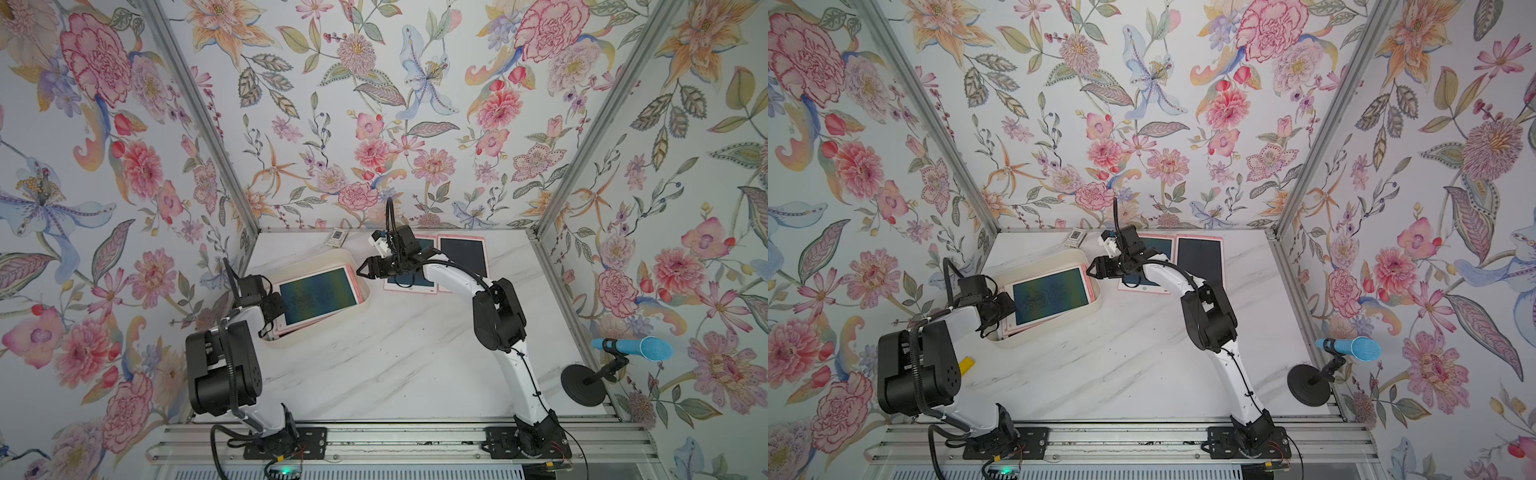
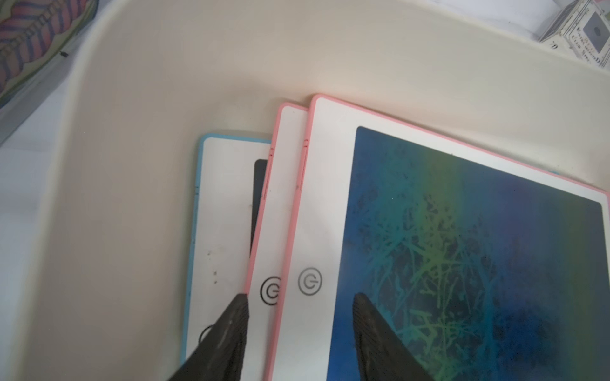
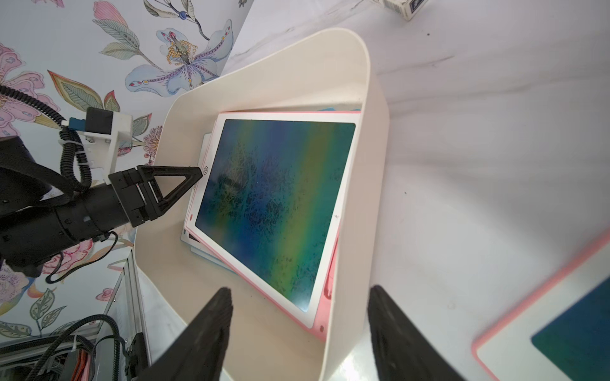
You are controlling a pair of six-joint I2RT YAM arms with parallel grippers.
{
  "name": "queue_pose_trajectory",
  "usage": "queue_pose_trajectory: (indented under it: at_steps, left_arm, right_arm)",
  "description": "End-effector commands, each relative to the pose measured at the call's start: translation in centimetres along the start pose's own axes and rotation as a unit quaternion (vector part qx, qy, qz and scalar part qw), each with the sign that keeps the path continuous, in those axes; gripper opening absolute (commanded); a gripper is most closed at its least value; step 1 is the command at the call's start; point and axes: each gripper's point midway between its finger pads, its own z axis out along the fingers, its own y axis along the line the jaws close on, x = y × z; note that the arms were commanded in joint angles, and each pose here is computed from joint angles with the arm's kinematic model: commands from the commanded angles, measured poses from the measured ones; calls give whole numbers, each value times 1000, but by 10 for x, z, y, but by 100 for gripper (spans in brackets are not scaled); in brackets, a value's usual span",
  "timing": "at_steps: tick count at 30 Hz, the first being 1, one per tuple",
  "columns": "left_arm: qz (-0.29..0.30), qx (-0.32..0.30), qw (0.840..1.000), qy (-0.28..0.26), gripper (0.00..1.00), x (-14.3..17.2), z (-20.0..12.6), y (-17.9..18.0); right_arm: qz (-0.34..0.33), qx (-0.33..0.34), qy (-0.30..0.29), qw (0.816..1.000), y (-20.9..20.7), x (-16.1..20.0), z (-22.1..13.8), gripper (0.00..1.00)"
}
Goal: Take out the writing tablet from the storage box
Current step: Pick up the writing tablet from the storage box.
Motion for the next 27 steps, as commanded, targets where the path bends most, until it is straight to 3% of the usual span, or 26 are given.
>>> queue_pose_trajectory:
  at_steps: [1, 27]
  left_arm:
    - [10, 14, 1000, -12, 54, -10, 2, -4]
    - [9, 50, 998, 24, 52, 10, 22, -10]
  right_arm:
    - [0, -6, 13, 1000, -1, 2, 7, 67]
    - [19, -9, 36, 999, -31, 14, 49, 66]
